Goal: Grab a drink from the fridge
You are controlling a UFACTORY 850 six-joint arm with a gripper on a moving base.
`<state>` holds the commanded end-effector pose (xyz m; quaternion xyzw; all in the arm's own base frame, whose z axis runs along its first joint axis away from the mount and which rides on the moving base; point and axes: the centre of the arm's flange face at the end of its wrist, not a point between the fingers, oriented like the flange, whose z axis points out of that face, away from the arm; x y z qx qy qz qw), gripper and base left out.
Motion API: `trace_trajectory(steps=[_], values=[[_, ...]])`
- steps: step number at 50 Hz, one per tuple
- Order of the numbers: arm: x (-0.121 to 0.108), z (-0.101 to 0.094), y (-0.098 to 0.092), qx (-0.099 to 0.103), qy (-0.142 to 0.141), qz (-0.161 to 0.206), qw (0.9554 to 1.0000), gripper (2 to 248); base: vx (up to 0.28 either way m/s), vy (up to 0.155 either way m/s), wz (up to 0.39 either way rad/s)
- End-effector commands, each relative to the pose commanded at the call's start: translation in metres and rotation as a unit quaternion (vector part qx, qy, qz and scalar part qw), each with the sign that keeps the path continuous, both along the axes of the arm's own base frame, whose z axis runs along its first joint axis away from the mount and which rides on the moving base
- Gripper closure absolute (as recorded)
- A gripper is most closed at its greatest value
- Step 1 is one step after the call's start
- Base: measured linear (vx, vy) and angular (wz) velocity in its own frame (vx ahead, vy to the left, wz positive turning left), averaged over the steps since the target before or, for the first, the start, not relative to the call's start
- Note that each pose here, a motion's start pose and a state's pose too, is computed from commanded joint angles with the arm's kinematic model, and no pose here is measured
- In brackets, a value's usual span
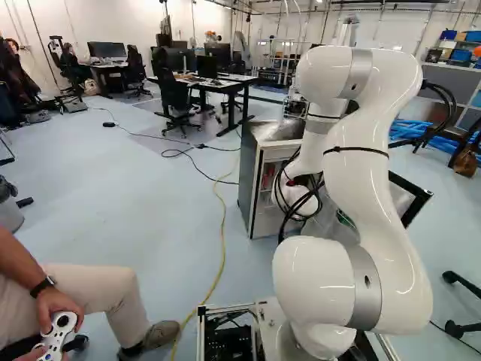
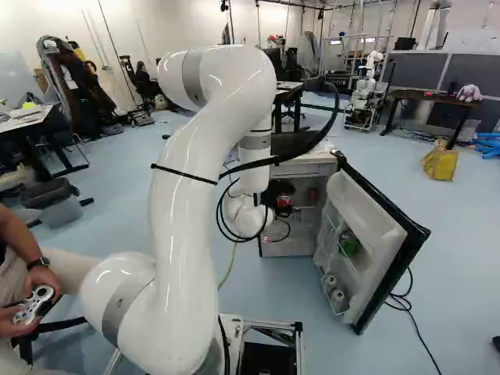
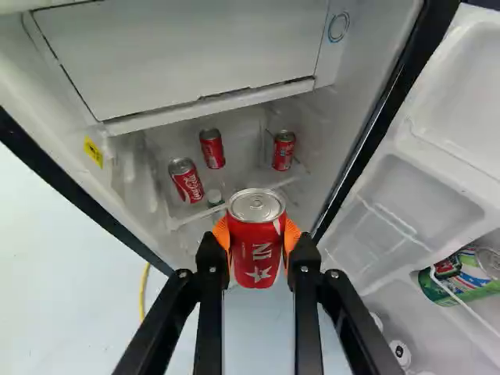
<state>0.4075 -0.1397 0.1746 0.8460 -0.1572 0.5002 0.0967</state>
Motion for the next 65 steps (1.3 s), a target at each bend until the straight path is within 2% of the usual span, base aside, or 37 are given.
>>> trace_trajectory(steps=[33, 65], values=[[-0.034, 0.044, 0.018, -0.005, -0.016, 0.007, 0.9998, 163, 0.0, 0.0, 0.0], [-0.048, 0.086, 0.029, -0.025, -0.073, 0.017, 0.9969, 163, 0.0, 0.0, 0.0]])
